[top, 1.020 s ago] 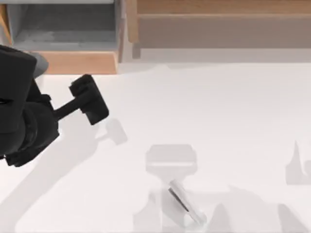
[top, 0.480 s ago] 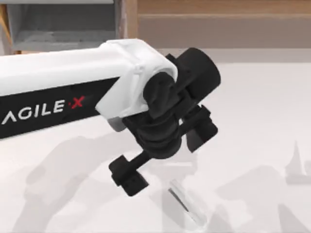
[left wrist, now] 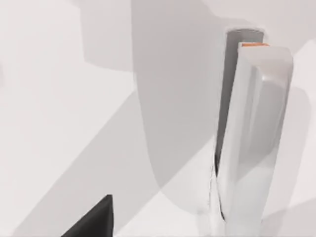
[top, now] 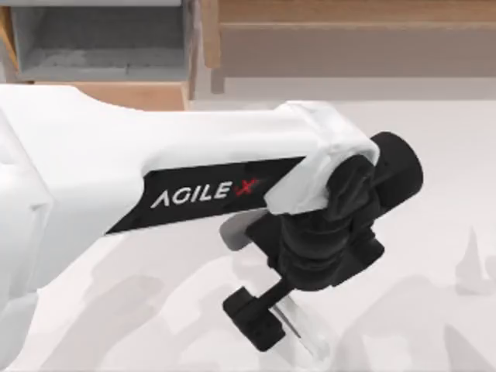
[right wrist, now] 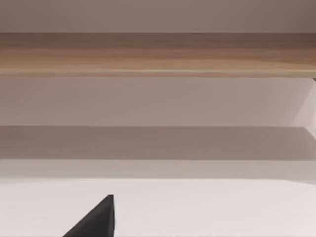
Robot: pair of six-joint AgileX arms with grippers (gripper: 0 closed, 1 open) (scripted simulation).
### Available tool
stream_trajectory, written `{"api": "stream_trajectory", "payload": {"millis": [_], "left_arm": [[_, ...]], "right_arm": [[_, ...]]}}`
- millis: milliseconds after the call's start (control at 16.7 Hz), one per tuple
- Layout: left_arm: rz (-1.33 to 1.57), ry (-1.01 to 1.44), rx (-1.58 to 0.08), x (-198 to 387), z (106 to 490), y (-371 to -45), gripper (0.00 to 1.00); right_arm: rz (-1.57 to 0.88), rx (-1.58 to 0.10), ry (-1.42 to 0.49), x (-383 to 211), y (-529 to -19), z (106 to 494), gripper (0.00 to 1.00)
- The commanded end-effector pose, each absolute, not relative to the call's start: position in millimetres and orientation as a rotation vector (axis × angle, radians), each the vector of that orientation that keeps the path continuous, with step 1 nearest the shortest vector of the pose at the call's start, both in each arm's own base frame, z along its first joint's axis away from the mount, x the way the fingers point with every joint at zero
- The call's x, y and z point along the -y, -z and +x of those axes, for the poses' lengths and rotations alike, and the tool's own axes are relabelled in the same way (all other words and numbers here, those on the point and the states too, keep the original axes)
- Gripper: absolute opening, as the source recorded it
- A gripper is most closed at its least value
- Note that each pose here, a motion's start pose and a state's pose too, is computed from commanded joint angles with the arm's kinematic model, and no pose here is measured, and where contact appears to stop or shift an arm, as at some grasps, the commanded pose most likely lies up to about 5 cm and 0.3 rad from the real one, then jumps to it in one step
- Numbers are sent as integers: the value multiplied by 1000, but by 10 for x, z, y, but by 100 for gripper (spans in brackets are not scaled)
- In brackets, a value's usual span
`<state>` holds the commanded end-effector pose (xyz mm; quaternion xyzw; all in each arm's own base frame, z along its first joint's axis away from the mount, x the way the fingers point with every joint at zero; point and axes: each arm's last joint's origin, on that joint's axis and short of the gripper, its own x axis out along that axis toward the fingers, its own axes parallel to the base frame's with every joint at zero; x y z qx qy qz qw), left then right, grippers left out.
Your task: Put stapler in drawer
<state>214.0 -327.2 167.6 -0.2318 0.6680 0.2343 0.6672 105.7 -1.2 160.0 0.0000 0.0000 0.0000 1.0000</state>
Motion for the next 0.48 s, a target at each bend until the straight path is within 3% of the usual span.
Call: {"api": "stream_trajectory", "payload": {"millis": [240,480], "left_arm": [[-525,-530,-1507,3260,2150,-1662,100],[-529,-523,-1505,3280,2151,-1362,100]], "right_arm": [[0,0,0,12,-1600,1057,100],[0,0,0,12,-1600,1057,100]]}}
